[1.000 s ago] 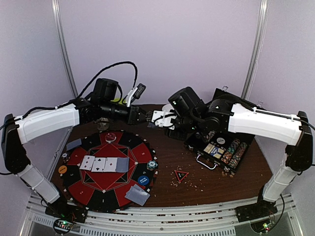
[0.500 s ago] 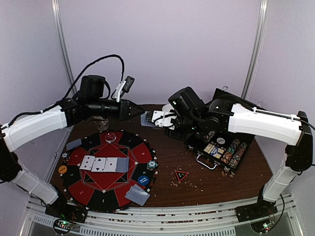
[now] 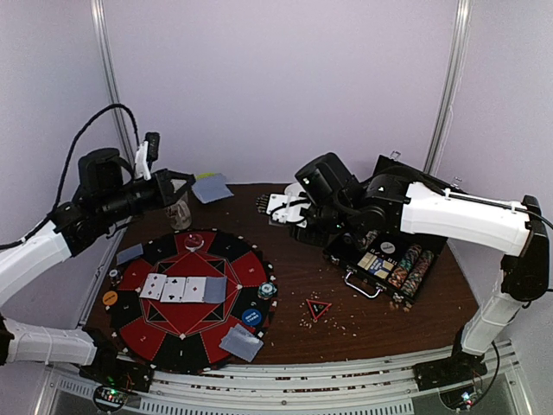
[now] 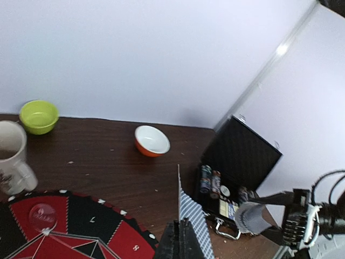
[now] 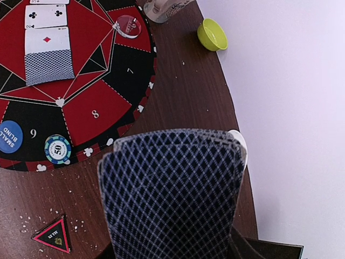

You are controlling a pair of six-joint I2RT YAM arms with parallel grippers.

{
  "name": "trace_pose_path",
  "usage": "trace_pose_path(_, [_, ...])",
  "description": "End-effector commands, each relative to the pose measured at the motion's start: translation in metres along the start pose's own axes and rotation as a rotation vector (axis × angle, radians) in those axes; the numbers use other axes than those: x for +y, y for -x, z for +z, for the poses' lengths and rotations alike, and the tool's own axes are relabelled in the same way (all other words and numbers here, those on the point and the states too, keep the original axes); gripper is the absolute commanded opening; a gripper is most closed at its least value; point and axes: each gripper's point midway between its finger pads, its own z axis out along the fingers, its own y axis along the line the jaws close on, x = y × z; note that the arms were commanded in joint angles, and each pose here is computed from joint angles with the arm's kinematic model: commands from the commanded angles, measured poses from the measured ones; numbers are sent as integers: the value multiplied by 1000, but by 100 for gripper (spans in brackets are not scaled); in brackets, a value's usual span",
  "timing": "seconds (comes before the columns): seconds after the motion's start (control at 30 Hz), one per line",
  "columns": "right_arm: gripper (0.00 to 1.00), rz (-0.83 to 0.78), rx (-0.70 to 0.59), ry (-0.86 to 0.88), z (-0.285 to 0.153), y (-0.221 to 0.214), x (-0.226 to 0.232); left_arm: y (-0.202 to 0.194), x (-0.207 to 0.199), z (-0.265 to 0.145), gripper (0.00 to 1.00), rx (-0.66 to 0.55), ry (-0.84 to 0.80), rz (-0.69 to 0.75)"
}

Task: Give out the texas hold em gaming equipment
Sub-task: Place the poker card in the community card area.

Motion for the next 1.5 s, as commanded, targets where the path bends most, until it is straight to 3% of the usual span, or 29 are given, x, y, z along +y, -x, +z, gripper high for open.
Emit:
trace_pose_path(0.0, [44,17,-22,-35,-10,6,-12,-7,72,-30,0,-206,309,-256])
trace_pose_path(0.13, [44,20,-20,-34,-11,6,-12,-80,99,-24,0,-179,391,-470])
trace_pose_path(0.3, [44,17,-18,-31,-13,3,-11,-147,90,-4,0,-151,514,-541])
trace_pose_path(0.57, [44,16,-23,-33,-15,2,-12,-197,90,23,0,-130,609,-608])
trace_pose_path(0.8, [44,15,-27,-32,-17,1,-11,-242,104,23,0,-60,706,-653])
trace_pose_path(1.0, [44,16,-29,-34,-18,0,-11,-261,94,27,1,48,708,-646])
trace_pose_path(1.1, [44,15,-28,-32,-18,0,-11,-268,85,29,16,101,675,-668])
trace_pose_path(1.33, [44,15,-30,-29,-18,1,-11,-273,63,29,25,219,608,-673])
trace_pose_path(1.47, [44,15,-29,-30,-18,0,-11,-234,52,29,38,159,546,-536])
